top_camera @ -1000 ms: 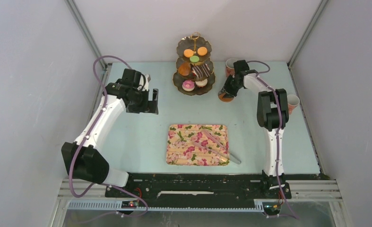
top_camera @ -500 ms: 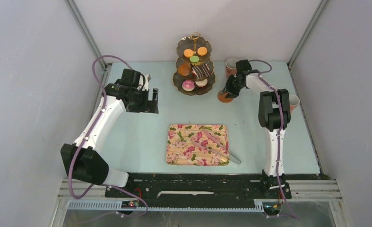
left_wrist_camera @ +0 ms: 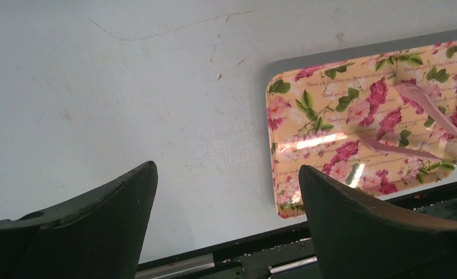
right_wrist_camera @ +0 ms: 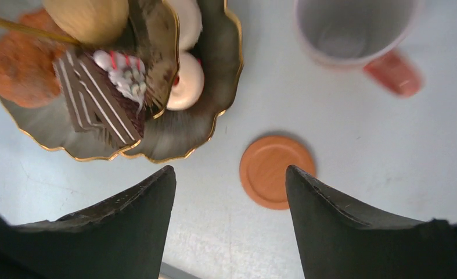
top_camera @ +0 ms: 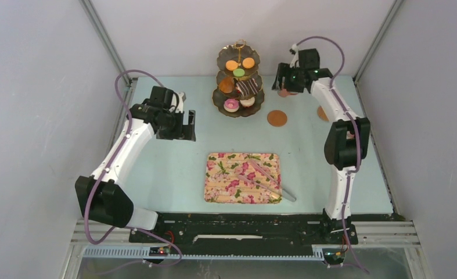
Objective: Serve the afternoon tea
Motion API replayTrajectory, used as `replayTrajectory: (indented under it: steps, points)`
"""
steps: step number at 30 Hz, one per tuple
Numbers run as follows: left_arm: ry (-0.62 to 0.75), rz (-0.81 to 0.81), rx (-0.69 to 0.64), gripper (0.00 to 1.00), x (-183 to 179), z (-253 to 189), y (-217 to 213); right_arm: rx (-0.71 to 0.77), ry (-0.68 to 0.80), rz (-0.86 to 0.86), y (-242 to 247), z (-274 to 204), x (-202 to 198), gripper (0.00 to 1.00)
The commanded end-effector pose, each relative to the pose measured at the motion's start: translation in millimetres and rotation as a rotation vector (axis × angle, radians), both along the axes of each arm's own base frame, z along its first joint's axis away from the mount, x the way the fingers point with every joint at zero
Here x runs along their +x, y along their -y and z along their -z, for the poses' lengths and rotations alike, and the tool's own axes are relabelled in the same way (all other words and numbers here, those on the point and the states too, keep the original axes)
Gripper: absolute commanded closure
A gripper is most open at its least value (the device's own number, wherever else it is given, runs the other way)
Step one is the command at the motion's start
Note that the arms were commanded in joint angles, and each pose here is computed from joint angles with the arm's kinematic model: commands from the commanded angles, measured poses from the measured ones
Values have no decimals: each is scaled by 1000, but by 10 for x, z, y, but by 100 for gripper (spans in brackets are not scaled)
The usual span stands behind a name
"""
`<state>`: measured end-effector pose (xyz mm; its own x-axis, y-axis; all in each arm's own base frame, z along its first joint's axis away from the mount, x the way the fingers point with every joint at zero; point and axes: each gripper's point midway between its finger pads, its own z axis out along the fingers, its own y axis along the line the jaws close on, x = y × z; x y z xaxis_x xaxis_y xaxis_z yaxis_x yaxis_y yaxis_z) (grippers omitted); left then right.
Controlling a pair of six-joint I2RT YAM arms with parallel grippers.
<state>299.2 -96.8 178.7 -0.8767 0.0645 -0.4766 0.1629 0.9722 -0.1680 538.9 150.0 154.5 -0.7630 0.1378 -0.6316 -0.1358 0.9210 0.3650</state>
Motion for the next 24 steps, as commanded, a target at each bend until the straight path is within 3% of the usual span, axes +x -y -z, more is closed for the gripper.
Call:
replayTrajectory:
  steps: [1, 10, 16, 24]
  points:
    - [56, 24, -25, 2, 31, -92, 51, -129, 265, -31, 475, -639, 293, 29]
    - [33, 20, 3, 2, -70, 46, 5, -358, 389, -275, 801, -520, 612, 28]
    - [26, 9, 26, 2, -60, 58, -35, -364, 394, -351, 925, -313, 654, 30]
    - [12, -6, 53, 2, -19, 40, -76, -395, 340, -327, 1014, 90, 823, 37]
